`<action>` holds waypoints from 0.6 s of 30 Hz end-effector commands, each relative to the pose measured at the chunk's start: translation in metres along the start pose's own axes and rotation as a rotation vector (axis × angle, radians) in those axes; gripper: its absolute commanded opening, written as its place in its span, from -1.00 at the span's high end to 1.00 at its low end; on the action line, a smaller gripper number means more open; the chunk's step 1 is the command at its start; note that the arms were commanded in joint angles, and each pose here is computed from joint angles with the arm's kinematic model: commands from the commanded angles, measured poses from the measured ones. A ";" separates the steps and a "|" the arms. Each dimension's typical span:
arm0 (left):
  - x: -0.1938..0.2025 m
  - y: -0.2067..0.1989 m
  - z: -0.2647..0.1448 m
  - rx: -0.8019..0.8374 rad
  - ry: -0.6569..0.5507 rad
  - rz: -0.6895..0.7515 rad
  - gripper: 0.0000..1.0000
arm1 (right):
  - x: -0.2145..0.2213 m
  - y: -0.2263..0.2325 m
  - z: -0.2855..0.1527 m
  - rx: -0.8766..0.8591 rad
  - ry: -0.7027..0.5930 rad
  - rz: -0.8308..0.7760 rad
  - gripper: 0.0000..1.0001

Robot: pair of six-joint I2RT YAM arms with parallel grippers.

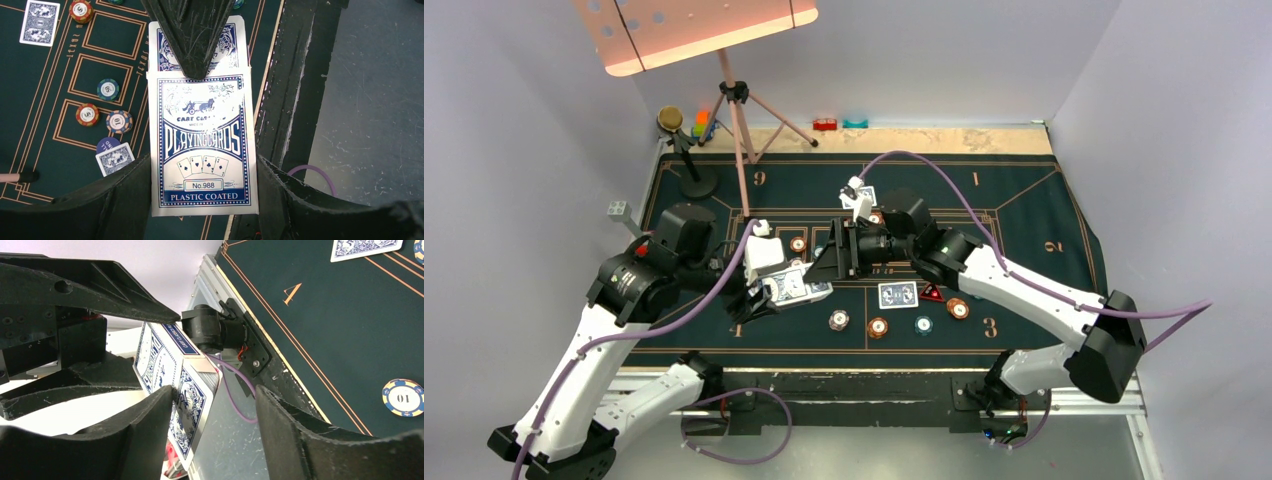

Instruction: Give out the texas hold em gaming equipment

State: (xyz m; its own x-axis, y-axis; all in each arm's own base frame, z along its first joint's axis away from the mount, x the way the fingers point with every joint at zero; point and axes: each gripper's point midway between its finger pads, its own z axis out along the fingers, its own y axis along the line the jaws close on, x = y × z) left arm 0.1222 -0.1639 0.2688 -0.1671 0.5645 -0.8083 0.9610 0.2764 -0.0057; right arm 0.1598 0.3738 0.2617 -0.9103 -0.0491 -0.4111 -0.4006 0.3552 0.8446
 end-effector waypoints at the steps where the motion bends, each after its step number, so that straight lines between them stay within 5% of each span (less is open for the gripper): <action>1: -0.023 -0.003 -0.010 -0.007 -0.080 0.034 1.00 | -0.004 0.011 -0.010 -0.034 -0.028 -0.017 -0.22; 18: -0.024 -0.004 -0.012 -0.006 -0.086 0.033 1.00 | -0.014 -0.005 -0.039 0.022 -0.089 -0.009 0.19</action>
State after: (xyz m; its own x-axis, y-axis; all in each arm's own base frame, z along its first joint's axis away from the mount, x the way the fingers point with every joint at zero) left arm 0.1200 -0.1629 0.2680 -0.1792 0.5660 -0.8047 0.9598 0.2801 -0.0168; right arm 0.1673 0.3491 0.2665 -0.9106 0.0092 -0.4132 -0.3804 0.3721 0.8467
